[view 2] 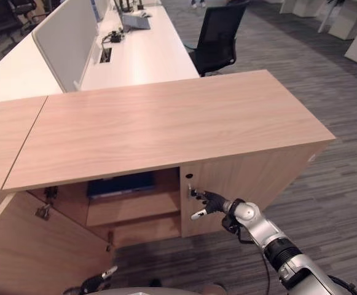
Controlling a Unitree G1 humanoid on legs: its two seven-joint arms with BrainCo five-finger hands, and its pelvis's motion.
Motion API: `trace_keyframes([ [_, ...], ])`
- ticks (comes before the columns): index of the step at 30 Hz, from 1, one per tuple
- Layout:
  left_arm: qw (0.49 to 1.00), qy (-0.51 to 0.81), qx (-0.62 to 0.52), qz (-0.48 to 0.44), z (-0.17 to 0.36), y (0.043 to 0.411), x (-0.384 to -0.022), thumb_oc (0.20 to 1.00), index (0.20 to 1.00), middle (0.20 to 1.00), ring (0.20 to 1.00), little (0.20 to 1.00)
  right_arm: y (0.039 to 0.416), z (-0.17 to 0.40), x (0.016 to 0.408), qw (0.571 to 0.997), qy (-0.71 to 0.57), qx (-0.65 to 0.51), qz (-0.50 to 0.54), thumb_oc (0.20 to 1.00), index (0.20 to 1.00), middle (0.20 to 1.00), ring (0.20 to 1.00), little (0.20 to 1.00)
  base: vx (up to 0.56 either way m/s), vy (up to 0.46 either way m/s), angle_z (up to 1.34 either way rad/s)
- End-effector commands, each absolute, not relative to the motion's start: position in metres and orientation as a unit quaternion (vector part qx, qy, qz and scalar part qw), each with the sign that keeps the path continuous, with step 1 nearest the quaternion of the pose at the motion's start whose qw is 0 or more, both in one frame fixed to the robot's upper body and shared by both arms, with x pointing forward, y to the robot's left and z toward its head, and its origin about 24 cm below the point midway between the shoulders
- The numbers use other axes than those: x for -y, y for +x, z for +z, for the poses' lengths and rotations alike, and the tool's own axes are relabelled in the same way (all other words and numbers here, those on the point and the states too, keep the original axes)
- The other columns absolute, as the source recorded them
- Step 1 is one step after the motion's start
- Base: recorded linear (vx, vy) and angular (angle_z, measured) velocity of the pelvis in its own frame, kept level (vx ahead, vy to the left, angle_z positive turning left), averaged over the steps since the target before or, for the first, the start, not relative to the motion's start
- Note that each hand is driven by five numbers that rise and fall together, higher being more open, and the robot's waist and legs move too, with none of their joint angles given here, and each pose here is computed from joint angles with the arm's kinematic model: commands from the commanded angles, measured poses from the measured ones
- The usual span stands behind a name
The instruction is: Put the empty folder in the office cabinet
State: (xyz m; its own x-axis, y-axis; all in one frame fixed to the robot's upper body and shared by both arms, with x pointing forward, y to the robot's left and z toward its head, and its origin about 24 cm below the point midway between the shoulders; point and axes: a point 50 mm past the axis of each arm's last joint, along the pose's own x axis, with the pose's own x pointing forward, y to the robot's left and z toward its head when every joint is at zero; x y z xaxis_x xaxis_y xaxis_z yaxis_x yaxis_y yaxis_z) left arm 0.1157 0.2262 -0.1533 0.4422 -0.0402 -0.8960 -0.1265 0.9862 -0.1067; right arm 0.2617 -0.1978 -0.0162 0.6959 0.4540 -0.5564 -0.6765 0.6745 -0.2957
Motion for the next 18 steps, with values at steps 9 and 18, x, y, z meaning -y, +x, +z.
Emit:
trace_keyframes([
  [9, 0.838, -0.1, -0.534, 0.046, -0.157, 0.086, -0.229, 1.0, 1.0, 1.0, 1.0, 1.0, 0.28, 0.003, 0.197, 0.926, -0.19, -0.161, 0.283, 1.0, 1.0, 1.0, 1.0, 1.0, 0.1, -0.365, 0.81],
  [18, 0.833, -0.107, -0.542, 0.017, -0.159, 0.081, -0.216, 1.0, 1.0, 1.0, 1.0, 1.0, 0.263, -0.025, 0.22, 0.896, -0.252, -0.241, 0.275, 1.0, 1.0, 1.0, 1.0, 1.0, -0.03, -0.217, 0.68],
])
